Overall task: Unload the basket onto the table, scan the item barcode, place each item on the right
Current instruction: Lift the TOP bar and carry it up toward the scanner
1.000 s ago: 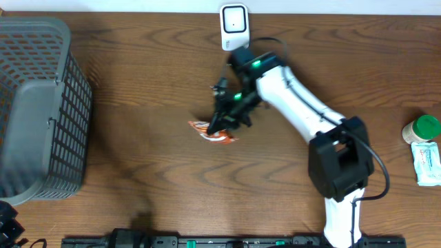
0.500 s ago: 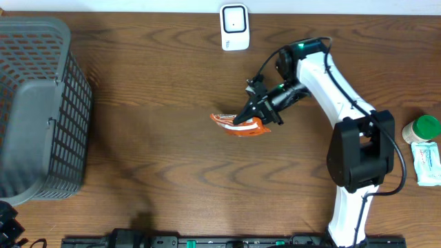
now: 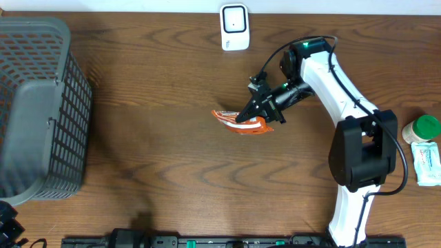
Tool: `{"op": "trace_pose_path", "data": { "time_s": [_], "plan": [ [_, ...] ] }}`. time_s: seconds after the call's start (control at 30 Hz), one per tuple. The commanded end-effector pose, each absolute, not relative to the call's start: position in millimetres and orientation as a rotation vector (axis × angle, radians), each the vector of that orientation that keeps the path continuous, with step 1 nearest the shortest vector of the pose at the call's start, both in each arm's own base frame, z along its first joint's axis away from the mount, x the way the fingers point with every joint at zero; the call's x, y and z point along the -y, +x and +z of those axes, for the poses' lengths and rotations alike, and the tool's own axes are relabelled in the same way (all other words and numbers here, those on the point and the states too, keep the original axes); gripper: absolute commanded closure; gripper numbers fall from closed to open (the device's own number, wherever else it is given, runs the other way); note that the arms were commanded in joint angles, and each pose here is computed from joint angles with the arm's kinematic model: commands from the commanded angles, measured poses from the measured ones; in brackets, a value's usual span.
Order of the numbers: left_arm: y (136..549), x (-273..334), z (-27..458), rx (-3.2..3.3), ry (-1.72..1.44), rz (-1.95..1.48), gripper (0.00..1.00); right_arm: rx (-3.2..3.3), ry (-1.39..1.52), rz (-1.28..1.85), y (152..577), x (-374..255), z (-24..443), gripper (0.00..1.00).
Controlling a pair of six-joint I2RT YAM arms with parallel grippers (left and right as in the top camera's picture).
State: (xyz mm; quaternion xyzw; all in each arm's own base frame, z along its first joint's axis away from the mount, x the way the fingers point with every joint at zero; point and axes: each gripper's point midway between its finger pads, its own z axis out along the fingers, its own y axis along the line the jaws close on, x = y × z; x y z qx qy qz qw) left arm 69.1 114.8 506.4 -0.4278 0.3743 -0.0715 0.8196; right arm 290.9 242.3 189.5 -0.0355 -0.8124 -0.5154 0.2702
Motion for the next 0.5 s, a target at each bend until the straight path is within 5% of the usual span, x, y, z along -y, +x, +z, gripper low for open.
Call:
{"op": "trace_pose_path", "data": {
  "time_s": [0.0, 0.47],
  "plan": [
    [71.1, -116.5, 504.3, -0.798, -0.923, -0.136, 0.02, 2.181, -0.109, -1.443, 295.5, -238.6, 196.8, 0.99],
    [71.1, -116.5, 504.2, -0.799, -0.923, -0.135, 0.02, 2.182, -0.145, -1.413, 296.2, -235.6, 194.6, 0.99]
  ]
}}
